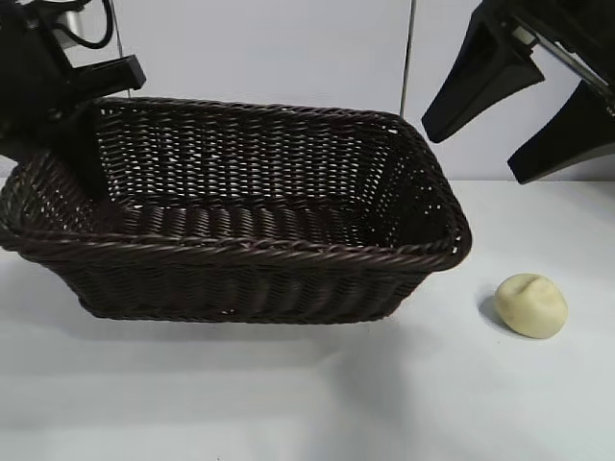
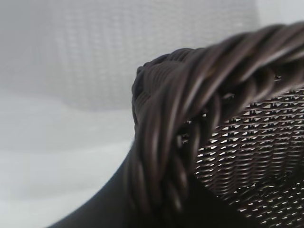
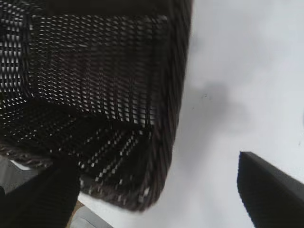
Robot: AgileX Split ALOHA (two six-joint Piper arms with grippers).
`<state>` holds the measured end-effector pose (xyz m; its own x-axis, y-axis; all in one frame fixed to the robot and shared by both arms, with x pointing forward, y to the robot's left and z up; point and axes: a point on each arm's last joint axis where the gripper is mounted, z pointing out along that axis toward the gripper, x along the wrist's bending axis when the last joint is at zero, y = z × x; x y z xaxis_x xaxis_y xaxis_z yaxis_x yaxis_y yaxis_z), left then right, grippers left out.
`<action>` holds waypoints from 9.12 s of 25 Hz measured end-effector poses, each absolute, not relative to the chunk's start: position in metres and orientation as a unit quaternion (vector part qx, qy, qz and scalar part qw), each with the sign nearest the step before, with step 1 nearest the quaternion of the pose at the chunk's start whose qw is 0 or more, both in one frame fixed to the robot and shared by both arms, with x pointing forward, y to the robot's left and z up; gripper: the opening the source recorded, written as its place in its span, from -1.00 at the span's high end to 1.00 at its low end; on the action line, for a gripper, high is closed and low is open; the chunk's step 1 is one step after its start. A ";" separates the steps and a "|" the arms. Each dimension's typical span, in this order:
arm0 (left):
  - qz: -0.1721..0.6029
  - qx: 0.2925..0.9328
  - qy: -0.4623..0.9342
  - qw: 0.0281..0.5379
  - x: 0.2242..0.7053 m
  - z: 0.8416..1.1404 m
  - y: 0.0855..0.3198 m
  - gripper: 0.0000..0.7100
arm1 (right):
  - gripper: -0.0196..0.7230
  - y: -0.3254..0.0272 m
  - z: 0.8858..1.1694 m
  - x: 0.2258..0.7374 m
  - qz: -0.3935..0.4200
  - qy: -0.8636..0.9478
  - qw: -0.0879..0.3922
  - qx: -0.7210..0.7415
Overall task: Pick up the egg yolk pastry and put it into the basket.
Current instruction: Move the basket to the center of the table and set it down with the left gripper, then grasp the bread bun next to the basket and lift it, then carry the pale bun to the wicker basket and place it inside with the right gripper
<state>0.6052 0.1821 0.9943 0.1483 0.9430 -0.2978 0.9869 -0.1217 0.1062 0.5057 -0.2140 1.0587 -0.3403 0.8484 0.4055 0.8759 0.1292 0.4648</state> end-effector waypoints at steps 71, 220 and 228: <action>0.085 0.707 0.699 0.056 0.580 1.069 0.310 -0.86 | -0.79 -0.214 1.059 0.506 -0.325 -0.751 0.020 -0.574; 0.369 0.584 0.643 0.330 0.230 1.044 0.308 -0.86 | 0.88 -0.157 1.080 0.541 -0.369 -0.736 -0.005 -0.568; 0.369 0.584 0.643 0.330 0.230 1.044 0.308 -0.86 | 0.88 -0.089 1.066 0.524 -0.393 -0.766 0.002 -0.509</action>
<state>0.2302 0.3082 1.0441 -0.1004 0.9949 0.0063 0.5075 0.0458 0.8604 0.5243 -0.0886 1.0656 -0.4828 0.7780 0.4019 0.7807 0.1745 0.6001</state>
